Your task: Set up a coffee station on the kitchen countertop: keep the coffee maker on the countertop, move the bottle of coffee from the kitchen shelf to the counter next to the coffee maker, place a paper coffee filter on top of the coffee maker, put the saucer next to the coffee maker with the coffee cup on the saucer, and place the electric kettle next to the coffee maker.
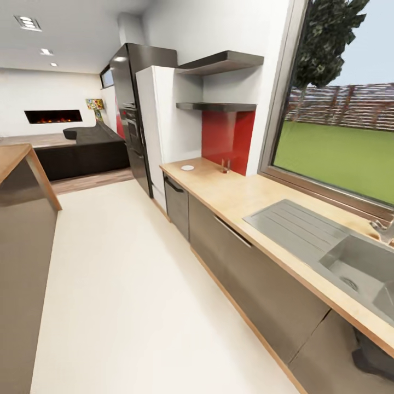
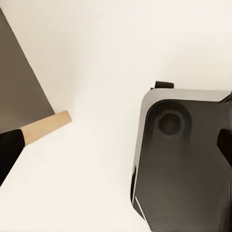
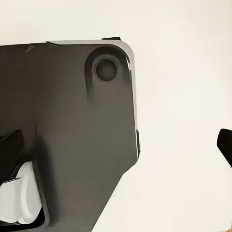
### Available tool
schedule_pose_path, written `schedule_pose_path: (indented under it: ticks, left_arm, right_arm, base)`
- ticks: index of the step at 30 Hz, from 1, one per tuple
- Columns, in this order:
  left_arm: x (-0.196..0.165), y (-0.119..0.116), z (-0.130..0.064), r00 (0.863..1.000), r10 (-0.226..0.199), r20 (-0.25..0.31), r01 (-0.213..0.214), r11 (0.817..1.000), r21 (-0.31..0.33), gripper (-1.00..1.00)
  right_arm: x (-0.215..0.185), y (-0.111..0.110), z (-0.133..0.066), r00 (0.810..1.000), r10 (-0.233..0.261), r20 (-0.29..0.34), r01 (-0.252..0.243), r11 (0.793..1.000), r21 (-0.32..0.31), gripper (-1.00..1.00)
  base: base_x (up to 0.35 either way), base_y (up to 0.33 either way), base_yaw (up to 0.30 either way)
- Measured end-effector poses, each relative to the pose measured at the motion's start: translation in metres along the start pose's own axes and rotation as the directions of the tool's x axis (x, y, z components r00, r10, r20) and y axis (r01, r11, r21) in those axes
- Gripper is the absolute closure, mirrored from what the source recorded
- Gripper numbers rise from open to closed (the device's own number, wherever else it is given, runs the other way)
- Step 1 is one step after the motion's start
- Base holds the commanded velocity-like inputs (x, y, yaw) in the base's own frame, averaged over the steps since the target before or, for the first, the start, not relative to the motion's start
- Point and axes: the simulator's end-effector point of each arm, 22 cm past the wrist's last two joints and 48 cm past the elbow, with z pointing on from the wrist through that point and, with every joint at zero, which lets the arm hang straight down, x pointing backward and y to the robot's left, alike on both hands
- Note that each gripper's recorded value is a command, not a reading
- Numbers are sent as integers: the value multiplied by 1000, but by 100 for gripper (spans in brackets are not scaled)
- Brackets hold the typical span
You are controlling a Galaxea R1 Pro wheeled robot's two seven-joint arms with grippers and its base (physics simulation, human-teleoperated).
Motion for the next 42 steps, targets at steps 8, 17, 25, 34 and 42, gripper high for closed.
schedule_pose_path:
  ticks: [8, 17, 25, 34, 42]
  left_arm:
    - [0, 0, 0, 1000, -7, -1, 7, 1000, 0, -100]
    - [0, -1, 0, 1000, -7, -1, 7, 1000, 1, -100]
    - [0, -1, 0, 1000, -7, 0, 7, 1000, 2, -100]
    - [0, -1, 0, 1000, -7, 1, 7, 1000, 2, -100]
    - [-4, -2, -1, 1000, -8, 10, 8, 1000, 4, -100]
  right_arm:
    - [0, 0, 0, 1000, 0, 0, 0, 1000, -1, -100]
    - [0, 0, 0, 1000, 0, 0, 0, 1000, -1, -100]
    - [0, 1, 0, 1000, 0, 0, 0, 1000, -5, -100]
    - [0, 1, 0, 1000, 0, 1, 0, 1000, -7, -100]
    - [-3, 1, 0, 1000, 0, 9, 0, 1000, -8, -100]
  base:
    - [282, 229, 281]
    - [285, 214, 281]
    - [311, 102, 168]
    - [334, 6, 30]
    - [336, 0, 157]
